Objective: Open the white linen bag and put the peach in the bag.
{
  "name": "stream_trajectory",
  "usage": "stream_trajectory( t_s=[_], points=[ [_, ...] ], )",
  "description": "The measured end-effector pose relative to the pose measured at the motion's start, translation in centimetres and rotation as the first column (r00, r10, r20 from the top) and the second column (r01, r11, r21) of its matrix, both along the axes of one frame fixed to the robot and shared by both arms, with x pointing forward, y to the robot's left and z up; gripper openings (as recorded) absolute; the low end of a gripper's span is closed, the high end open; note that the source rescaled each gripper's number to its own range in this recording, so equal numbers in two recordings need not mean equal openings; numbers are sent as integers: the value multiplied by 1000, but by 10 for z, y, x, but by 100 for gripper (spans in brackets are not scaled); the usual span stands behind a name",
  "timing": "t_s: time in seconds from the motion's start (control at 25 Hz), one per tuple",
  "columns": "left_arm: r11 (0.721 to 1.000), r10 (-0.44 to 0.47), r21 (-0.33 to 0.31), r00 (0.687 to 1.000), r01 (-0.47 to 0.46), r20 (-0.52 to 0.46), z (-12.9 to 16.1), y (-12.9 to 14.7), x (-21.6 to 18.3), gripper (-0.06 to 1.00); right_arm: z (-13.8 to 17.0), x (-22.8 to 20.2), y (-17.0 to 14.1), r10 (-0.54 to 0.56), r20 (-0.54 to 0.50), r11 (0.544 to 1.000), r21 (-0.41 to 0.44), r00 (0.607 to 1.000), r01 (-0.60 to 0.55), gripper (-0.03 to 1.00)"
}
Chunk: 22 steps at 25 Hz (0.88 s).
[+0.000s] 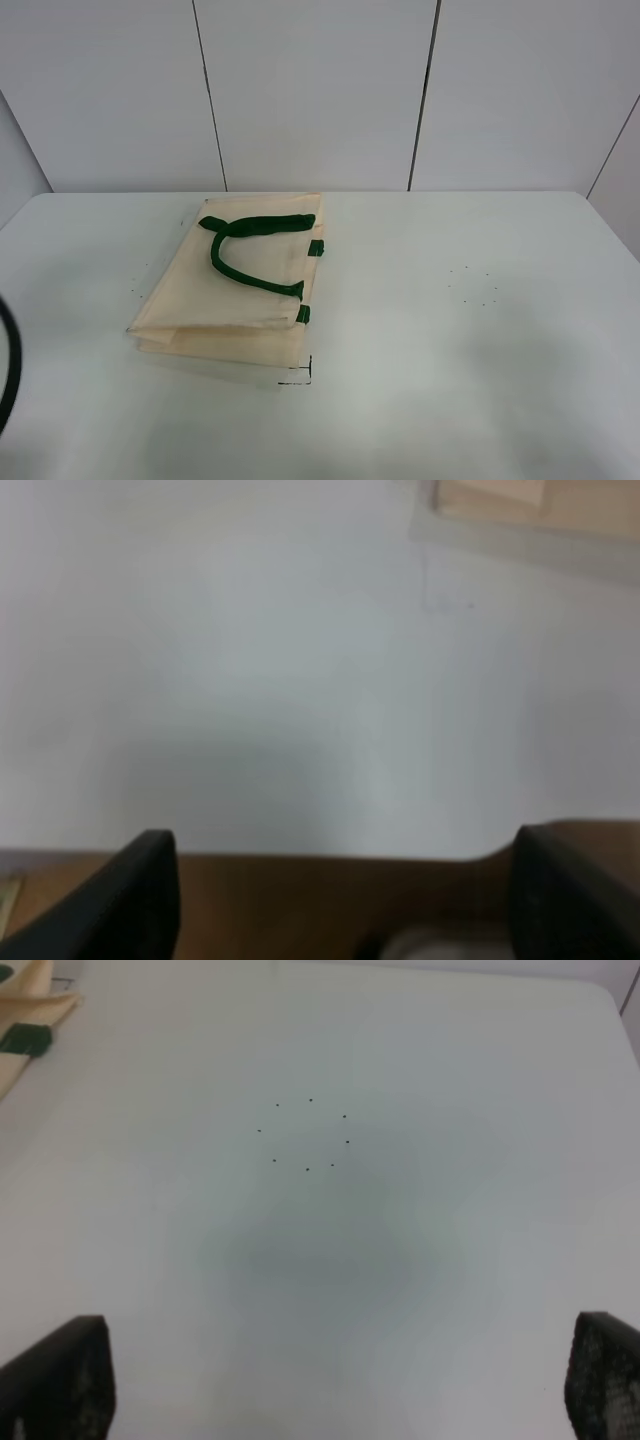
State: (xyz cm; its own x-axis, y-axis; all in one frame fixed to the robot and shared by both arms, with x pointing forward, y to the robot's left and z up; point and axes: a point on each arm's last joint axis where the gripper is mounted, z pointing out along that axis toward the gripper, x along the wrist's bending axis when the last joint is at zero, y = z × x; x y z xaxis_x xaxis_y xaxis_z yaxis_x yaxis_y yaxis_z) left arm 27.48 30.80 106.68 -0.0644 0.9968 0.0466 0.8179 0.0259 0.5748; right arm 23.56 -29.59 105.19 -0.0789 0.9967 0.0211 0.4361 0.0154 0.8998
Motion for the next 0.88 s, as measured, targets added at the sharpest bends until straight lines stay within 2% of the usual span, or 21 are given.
stream_trajectory(
  t_s=[0.2,0.32,0.44,0.88],
  points=[
    [999,-23,-40,982,32,188,-21,-5,-34,95,0,0,0,0,0,1000,-1,1000,0,100],
    [998,-46,-20,953,54,300,-25,-6,-42,95,0,0,0,0,0,1000,-1,1000,0,100],
    [998,-56,-13,941,64,334,-26,-7,-45,95,0,0,0,0,0,1000,-1,1000,0,100],
    [998,-62,-6,934,69,353,-25,-7,-46,93,0,0,0,0,0,1000,-1,1000,0,100]
  ],
)
